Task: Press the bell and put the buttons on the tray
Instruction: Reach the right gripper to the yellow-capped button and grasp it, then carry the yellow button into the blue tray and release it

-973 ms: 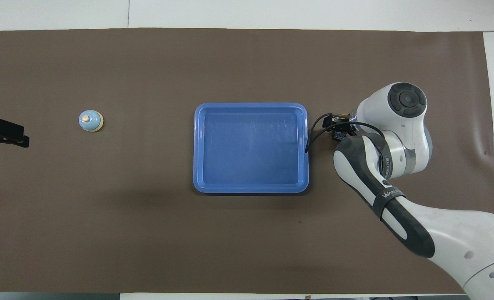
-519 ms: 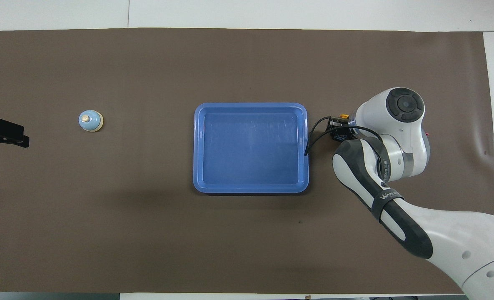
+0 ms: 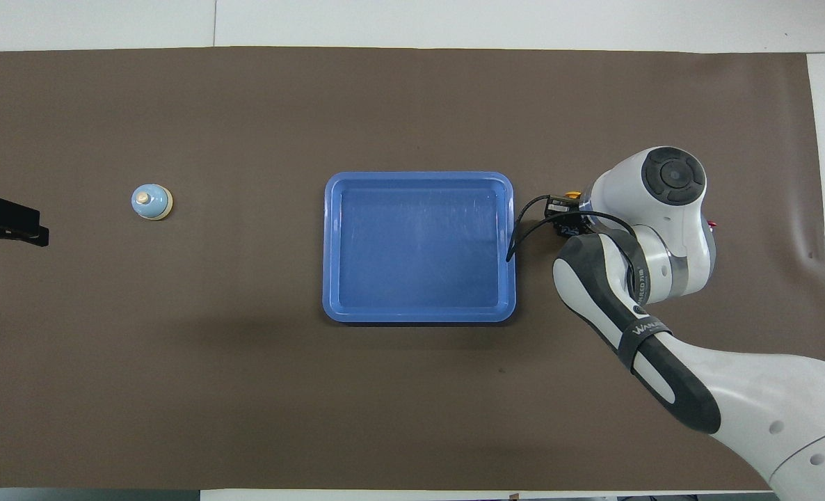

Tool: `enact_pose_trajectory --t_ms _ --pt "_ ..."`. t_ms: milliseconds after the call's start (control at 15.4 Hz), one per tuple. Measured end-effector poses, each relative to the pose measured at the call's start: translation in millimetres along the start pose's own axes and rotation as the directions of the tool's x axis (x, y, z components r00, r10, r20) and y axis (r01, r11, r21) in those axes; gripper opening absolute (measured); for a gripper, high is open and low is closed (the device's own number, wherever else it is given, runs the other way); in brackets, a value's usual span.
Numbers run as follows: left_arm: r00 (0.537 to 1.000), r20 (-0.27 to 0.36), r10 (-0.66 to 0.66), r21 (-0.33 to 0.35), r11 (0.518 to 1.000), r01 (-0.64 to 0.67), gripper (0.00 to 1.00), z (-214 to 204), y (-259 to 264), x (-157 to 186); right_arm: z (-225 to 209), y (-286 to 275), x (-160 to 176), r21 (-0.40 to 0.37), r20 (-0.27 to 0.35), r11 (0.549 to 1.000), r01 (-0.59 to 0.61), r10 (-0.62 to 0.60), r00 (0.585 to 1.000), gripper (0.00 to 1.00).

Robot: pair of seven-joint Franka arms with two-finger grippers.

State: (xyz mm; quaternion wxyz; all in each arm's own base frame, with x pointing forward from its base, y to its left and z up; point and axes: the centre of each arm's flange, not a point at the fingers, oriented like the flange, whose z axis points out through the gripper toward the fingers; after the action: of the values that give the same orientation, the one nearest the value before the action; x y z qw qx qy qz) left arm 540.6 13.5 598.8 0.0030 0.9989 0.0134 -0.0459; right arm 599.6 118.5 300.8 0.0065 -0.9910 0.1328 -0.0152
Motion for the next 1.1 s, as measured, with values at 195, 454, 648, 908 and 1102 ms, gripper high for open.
enact_pose_trajectory --t_ms 195,454,648,908,1102 --pt "1.000 0.000 0.000 0.000 1.000 0.000 1.00 0.0 0.0 0.0 -41.5 -28.1 4.5 -0.008 0.018 1.000 0.018 -0.018 1.000 0.41" --pt "1.000 0.000 0.000 0.000 1.000 0.000 1.00 0.0 0.0 0.0 -89.2 -107.5 -33.5 0.004 0.008 1.000 0.026 -0.026 1.000 0.41" --pt "1.000 0.000 0.000 0.000 1.000 0.000 1.00 0.0 0.0 0.0 -80.3 -151.6 -71.5 0.009 0.007 0.999 0.051 -0.051 0.999 0.41" --pt "1.000 0.000 0.000 0.000 1.000 0.000 1.00 0.0 0.0 0.0 -35.9 -155.2 -86.5 0.017 0.001 0.998 0.064 -0.064 0.998 0.41" --pt "1.000 0.000 0.000 0.000 1.000 0.000 1.00 0.0 0.0 0.0 -11.9 -155.1 -92.9 0.027 -0.009 0.997 0.070 -0.070 0.998 0.41"
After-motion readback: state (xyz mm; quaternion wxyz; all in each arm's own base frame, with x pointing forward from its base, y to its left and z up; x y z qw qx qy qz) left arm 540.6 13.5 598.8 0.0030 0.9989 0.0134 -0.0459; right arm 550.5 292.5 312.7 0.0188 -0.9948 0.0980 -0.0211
